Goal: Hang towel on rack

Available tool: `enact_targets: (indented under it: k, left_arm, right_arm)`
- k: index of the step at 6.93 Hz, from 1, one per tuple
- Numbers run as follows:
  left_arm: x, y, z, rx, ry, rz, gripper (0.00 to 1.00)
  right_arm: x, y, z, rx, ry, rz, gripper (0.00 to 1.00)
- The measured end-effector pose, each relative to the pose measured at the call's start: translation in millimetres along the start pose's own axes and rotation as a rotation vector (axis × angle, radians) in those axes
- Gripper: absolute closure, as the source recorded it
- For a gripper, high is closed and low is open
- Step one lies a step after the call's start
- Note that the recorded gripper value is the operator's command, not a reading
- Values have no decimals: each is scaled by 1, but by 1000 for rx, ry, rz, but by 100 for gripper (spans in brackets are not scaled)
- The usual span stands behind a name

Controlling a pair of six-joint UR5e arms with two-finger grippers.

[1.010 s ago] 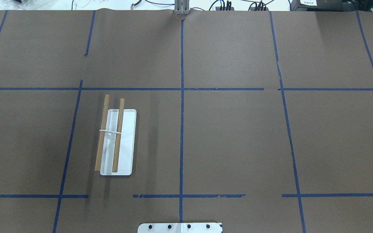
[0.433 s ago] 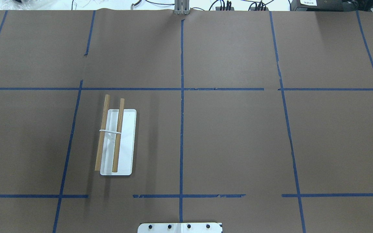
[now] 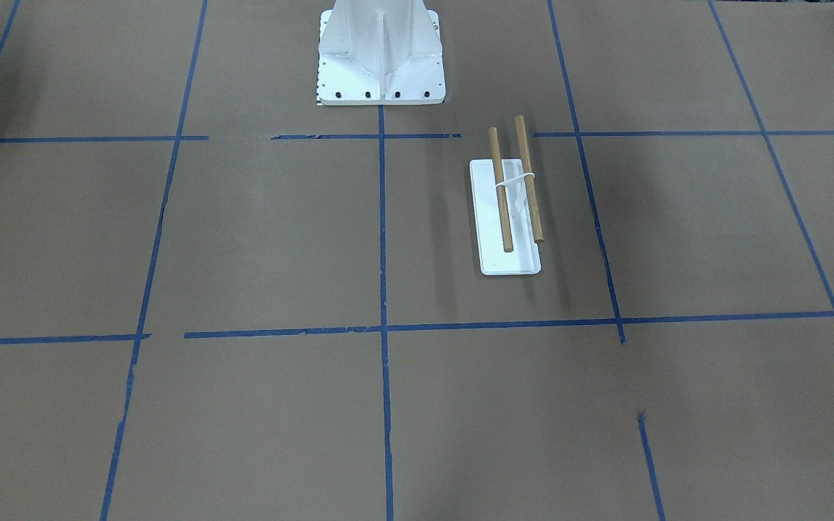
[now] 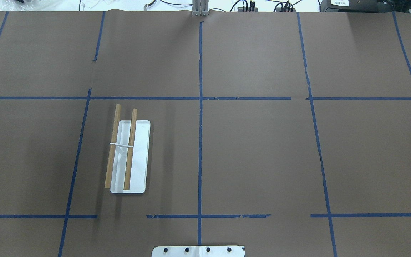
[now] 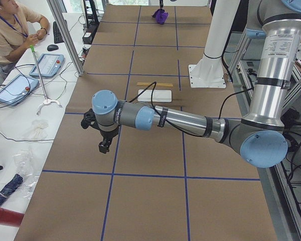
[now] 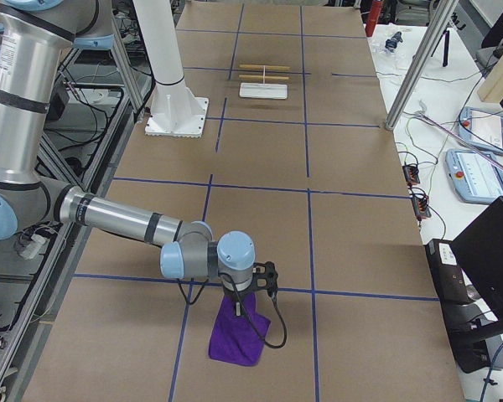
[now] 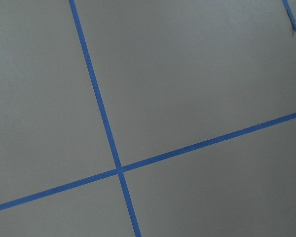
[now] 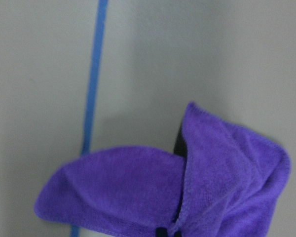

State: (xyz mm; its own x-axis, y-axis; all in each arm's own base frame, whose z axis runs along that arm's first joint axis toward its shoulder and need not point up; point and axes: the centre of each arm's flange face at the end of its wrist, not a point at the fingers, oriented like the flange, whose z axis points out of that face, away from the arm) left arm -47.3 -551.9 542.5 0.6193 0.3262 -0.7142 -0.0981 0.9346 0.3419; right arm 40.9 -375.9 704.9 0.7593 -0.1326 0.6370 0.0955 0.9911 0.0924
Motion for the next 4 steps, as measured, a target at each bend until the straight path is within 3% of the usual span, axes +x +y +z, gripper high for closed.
enact_targets:
  k: [1, 2, 4]
  left_arm:
    - [5, -3, -1, 20, 35, 16, 0]
    - [7, -6, -2, 38, 50, 36, 0]
    - [8, -14, -3, 86, 48, 72, 0]
  right_arm:
    - [-38, -28, -53, 36, -15, 15, 100]
    - [-77, -60, -94, 74, -65, 57, 100]
    - [-178, -138, -143, 114, -199, 154, 100]
